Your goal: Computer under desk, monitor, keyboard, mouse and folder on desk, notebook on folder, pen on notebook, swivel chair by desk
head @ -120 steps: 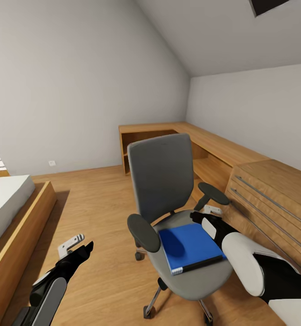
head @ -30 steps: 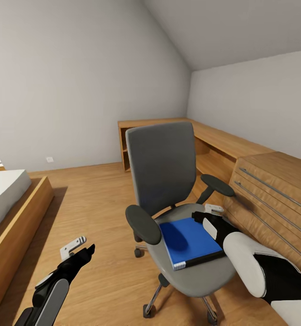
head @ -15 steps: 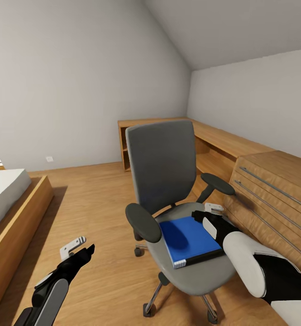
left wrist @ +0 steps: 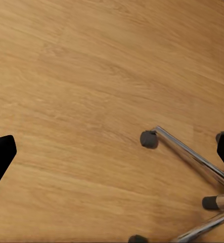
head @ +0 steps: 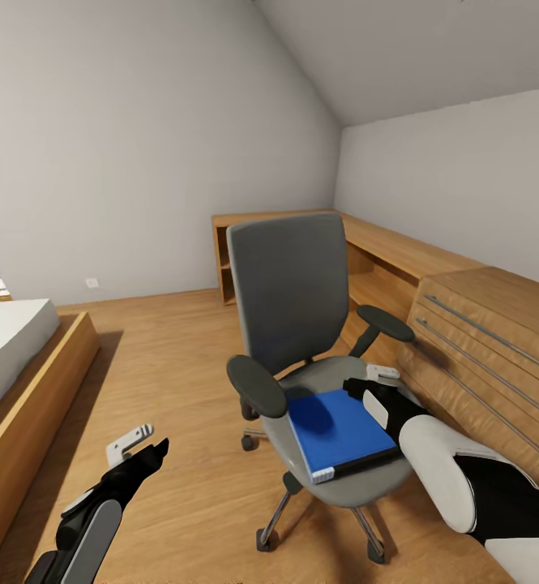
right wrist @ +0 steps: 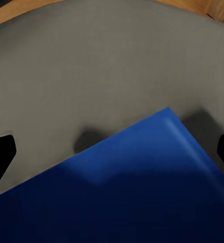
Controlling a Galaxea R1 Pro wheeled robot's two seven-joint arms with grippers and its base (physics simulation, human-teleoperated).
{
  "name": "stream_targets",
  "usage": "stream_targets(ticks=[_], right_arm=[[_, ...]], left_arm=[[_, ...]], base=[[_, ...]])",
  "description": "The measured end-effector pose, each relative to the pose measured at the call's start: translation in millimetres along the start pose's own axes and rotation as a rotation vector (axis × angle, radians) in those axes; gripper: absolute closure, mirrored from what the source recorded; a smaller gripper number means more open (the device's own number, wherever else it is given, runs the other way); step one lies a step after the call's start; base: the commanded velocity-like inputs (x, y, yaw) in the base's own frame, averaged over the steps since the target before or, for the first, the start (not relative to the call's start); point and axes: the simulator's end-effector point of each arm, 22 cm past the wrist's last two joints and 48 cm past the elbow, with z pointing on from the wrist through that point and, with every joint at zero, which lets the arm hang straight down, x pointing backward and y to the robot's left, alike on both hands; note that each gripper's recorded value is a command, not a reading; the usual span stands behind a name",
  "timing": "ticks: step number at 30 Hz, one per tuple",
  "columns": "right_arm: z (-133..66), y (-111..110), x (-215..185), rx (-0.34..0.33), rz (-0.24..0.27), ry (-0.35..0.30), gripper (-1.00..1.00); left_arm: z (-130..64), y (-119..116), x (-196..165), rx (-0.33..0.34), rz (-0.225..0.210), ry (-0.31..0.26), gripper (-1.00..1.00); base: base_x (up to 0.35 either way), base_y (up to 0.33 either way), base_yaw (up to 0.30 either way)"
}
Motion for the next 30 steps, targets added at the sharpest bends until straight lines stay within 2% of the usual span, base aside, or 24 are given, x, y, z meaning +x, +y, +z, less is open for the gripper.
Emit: stream_targets(ticks=[6, 14, 30], right_arm=[[0.2, -0.2, 1.1, 0.0, 0.006, 0.002, -1.0], [0.5, -0.1, 2.2, -0.001, 0.013, 0.004, -1.0], [0.4, -0.1, 1.8, -0.001, 0.013, 0.004, -1.0]], left_arm=[[0.1, 0.1, 0.0, 0.0, 0.0, 0.0, -1.0], [0.2, -0.2, 0.2, 0.0, -0.001, 0.0, -1.0], [0.2, -0.2, 0.3, 0.0, -0.001, 0.001, -1.0]], base=[[-0.043, 0.0, 0.0], [-0.209, 0.0, 0.0], [-0.038, 0.0, 0.0]])
